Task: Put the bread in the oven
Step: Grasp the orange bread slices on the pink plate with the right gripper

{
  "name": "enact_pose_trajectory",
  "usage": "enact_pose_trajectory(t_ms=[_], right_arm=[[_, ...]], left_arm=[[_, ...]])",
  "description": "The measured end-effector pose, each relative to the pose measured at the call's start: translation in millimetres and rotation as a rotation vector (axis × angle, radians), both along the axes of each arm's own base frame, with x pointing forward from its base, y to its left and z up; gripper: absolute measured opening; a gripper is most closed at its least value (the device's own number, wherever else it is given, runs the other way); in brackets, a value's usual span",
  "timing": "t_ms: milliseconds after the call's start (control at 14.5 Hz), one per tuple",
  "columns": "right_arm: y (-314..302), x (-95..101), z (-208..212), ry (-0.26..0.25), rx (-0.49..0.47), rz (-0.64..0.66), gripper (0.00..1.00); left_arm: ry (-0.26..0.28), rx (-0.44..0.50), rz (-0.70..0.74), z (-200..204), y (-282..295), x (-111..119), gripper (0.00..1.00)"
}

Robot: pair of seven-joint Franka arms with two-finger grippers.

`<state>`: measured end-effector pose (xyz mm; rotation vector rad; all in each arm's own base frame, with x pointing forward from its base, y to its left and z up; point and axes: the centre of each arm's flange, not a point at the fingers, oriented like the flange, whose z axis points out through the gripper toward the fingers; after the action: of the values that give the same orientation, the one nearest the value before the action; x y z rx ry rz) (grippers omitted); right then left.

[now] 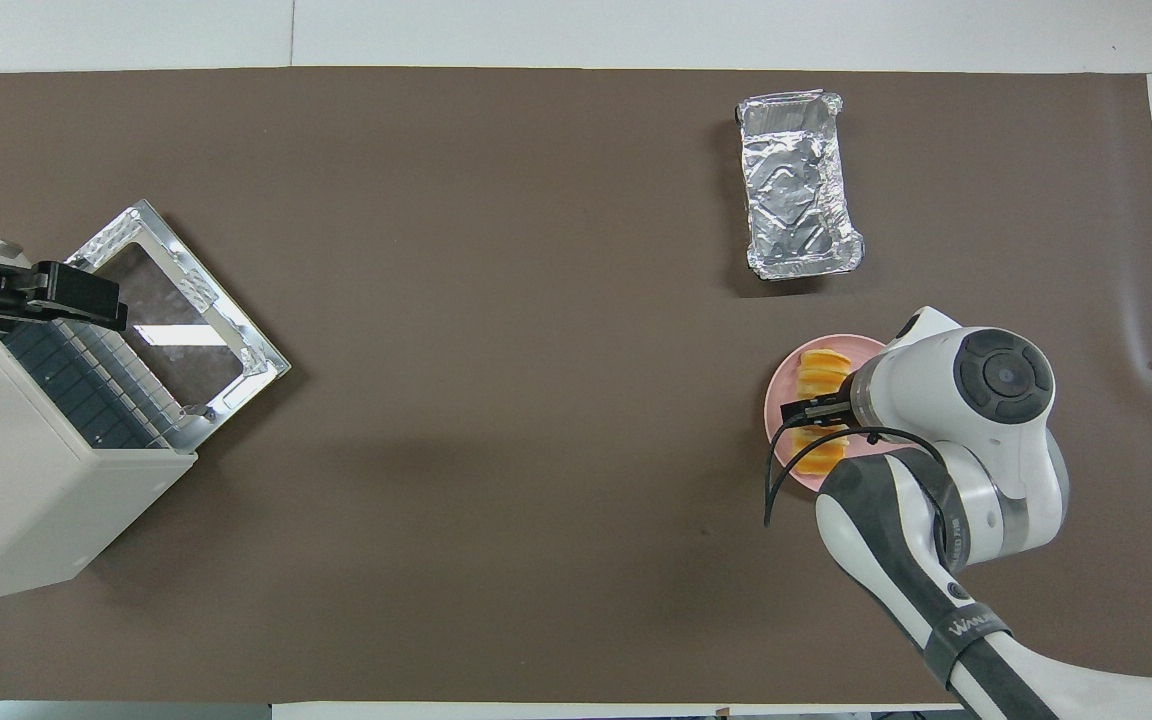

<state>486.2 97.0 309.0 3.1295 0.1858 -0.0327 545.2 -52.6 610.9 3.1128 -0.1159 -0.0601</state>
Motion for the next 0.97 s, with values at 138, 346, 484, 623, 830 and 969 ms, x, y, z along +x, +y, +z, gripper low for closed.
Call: enact_pose_trajectory(t_ms=[138,346,484,623,830,969], right_arm=[[2,-1.0,-1,0.001,0.000,0.004,1.00],[2,-0.9,-1,0.000,0.000,0.005,0.97],[3,0.1,0,-0.011,0.002,0.005,0.72],[4,0.4,-3,-0.025,0.006,0.009,0.47],[12,-0.4,-4,-0.037,0.008,0.024,0.18],[12,-0.2,-4,-0.038,0.008,0.024,0.15]], left_arm=[[0.000,0.000,0.000,0,0,0,1.00],[0.000,0.000,0.000,0,0,0,1.00],[0.000,0.000,0.000,0,0,0,1.00],[0.000,0.000,0.000,0,0,0,1.00],[0.000,0.000,0.000,0,0,0,1.00],[0.000,0.000,0.000,0,0,0,1.00]])
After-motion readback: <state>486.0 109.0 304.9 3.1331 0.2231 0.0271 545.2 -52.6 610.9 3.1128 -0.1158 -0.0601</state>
